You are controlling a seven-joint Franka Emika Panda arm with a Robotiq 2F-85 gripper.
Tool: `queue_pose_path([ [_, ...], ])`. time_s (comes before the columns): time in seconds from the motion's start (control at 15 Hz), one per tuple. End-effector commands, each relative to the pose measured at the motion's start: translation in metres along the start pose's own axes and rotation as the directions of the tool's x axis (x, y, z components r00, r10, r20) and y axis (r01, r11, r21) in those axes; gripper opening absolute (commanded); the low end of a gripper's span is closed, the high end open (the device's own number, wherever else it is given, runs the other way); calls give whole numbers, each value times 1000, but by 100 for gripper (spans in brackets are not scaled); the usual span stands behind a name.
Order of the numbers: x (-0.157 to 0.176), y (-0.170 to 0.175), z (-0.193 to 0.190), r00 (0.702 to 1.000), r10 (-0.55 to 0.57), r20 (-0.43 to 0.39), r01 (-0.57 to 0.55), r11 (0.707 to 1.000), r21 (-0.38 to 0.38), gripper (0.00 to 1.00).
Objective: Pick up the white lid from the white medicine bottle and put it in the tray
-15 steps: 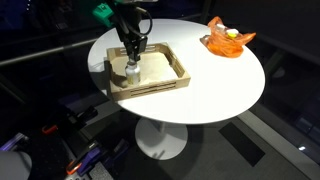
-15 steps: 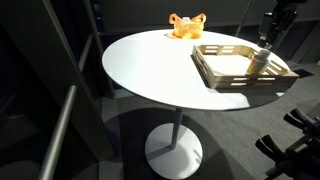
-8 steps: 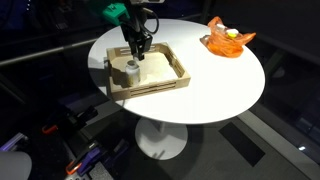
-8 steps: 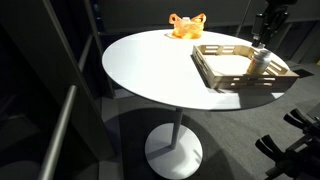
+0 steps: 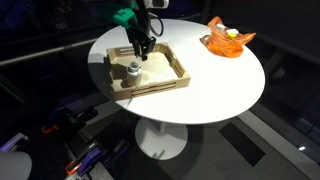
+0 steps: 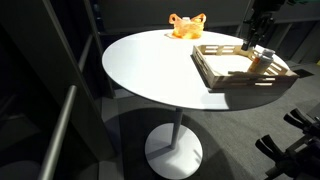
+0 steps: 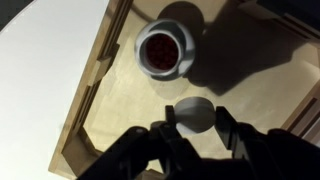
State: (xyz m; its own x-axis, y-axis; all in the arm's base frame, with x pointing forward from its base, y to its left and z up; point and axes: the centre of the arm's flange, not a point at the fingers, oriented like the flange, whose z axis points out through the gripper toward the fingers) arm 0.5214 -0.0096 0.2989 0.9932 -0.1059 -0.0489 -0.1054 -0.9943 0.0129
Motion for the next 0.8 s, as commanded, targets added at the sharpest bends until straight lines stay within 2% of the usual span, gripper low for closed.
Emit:
queue_pose_path([
  [0.0,12,-9,5,1000,9,14,-9,1000,0,19],
  [0.33,14,-15,7,1000,-2,15,2,1000,0,19],
  [0.73,17,-47,2,998,-59,-29,58,998,-15,19],
])
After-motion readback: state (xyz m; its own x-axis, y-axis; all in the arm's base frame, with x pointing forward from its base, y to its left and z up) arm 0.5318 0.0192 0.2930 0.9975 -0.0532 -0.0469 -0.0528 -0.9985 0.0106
